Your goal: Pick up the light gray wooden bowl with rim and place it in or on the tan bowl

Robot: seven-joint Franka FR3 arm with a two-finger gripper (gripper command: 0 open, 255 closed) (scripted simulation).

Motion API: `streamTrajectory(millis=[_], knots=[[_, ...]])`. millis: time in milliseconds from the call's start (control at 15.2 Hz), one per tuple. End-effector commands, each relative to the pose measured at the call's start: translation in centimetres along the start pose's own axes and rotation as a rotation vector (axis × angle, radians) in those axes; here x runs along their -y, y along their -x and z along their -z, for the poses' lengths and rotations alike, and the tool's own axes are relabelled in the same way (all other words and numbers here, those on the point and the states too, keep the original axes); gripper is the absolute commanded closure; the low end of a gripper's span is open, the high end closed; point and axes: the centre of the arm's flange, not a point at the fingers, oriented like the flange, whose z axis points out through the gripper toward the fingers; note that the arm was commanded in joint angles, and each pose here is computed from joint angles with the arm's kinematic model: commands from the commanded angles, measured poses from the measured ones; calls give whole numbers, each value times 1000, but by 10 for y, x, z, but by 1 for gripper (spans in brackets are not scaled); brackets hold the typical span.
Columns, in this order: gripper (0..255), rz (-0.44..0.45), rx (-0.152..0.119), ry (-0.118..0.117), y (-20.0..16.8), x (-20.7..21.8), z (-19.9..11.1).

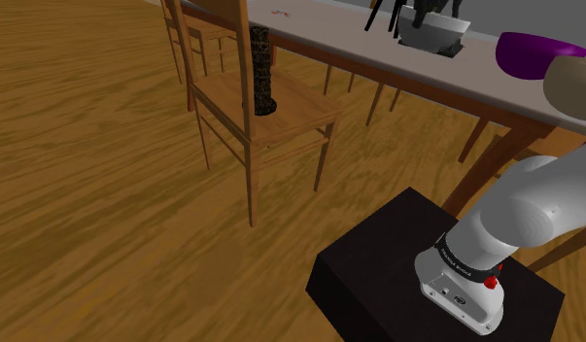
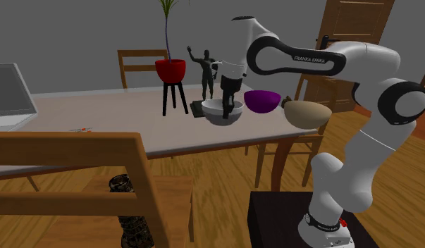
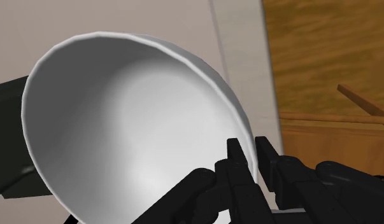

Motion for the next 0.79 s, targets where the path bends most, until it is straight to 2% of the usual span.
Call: streamTrajectory(millis=[0, 726], knots=[[255, 0, -1, 0, -2, -1, 12], [255, 0, -1, 0, -8, -10, 69]])
